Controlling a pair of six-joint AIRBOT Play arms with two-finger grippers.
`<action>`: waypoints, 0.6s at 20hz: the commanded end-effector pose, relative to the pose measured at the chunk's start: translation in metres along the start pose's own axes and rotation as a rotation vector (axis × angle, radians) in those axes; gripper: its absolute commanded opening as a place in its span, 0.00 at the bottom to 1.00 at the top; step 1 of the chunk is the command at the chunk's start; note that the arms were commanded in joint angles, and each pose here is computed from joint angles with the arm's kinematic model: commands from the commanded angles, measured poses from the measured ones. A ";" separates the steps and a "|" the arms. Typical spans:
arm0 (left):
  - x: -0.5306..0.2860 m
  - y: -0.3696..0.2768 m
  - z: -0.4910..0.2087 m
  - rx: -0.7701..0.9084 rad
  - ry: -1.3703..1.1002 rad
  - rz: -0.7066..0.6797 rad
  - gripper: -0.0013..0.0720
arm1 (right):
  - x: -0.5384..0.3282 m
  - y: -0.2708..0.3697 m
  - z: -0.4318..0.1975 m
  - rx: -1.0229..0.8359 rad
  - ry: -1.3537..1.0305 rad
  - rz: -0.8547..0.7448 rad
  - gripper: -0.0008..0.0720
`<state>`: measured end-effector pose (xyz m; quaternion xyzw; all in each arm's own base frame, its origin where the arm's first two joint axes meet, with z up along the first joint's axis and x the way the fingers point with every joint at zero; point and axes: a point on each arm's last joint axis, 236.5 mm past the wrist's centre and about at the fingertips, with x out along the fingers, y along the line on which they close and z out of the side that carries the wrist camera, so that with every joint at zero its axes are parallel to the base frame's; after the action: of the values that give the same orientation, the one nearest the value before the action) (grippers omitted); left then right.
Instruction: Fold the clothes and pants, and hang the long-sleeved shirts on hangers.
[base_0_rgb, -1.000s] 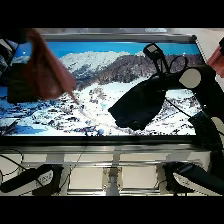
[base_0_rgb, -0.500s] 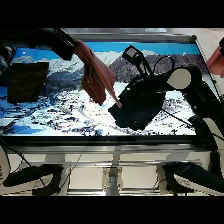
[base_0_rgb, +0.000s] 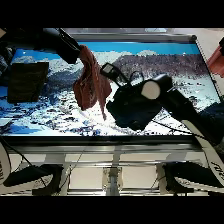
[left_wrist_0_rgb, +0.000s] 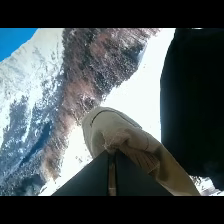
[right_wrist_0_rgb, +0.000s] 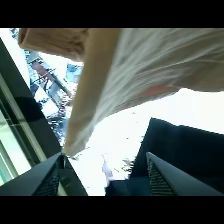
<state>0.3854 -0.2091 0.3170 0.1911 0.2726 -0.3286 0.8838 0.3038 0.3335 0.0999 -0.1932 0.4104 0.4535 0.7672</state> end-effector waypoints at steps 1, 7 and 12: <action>-0.001 0.010 -0.004 0.002 0.018 0.044 0.05 | 0.020 0.025 0.011 0.015 -0.023 0.011 0.81; -0.012 0.013 -0.003 0.001 0.010 0.069 0.05 | 0.039 0.004 0.018 0.137 -0.048 -0.104 0.81; -0.024 0.013 0.000 0.005 -0.009 0.081 0.05 | 0.049 -0.010 0.005 0.170 0.001 -0.157 0.75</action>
<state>0.3819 -0.1908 0.3284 0.2014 0.2655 -0.2972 0.8948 0.3203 0.3620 0.0693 -0.1601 0.4257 0.3772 0.8068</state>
